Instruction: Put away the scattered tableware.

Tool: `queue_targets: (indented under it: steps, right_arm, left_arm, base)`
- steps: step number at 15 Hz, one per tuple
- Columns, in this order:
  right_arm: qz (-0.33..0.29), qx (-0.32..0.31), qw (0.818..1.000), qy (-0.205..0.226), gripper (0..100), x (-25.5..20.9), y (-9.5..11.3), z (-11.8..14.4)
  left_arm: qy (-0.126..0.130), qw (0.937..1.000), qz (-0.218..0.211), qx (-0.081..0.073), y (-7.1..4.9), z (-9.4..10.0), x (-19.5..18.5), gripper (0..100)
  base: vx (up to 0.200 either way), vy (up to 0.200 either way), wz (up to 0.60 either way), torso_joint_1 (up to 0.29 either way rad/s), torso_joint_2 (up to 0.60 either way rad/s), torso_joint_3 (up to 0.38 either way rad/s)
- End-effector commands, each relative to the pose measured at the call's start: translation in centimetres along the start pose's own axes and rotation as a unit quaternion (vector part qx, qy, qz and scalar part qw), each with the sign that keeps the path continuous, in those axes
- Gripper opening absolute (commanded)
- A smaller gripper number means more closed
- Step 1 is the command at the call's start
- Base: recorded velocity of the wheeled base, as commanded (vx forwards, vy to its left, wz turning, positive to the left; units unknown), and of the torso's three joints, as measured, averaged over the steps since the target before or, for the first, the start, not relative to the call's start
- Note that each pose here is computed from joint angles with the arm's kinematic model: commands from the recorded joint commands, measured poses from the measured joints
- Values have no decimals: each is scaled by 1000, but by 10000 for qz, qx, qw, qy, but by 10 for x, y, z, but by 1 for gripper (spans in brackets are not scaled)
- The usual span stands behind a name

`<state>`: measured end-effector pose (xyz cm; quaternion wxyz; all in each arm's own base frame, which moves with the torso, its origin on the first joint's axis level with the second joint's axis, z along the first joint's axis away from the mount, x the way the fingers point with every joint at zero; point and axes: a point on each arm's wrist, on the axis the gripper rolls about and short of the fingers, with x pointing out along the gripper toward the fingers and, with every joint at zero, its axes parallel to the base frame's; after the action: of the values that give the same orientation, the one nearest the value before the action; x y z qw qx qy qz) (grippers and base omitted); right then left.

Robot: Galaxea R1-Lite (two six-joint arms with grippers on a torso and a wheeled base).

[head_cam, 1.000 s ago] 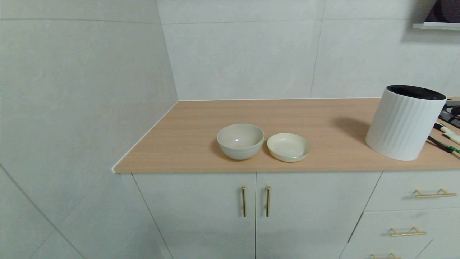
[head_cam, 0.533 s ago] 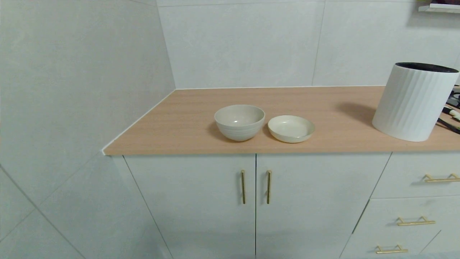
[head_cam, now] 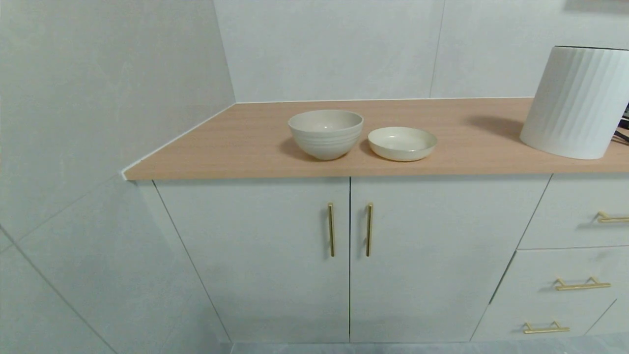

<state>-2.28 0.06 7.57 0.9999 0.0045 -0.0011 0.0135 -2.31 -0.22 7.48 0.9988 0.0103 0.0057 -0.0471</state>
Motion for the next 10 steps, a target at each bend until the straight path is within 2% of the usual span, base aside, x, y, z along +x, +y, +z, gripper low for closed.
queue_targets:
  steps: [1, 3, 5, 10]
  right_arm:
    - [3, 1, 10000, -4, 100, 0, 0, 0]
    - [3, 1, 10000, -4, 100, 0, 0, 0]
    - [3, 1, 10000, -4, 100, 0, 0, 0]
    - [3, -6, 10000, -4, 100, 0, 0, 0]
  left_arm:
    - [0, 10000, 2, 1, 0, 0, 0, 100]
    - [0, 10000, 2, 1, 0, 0, 0, 100]
    - [0, 10000, 2, 1, 0, 0, 0, 100]
    - [0, 10000, 2, 1, 0, 0, 0, 100]
  base:
    - [0, 0, 0, -139, 452, 315]
    - [0, 0, 0, -122, 454, 322]
    - [0, 0, 0, -51, 195, 149]
    - [0, 0, 0, -3, 17, 10]
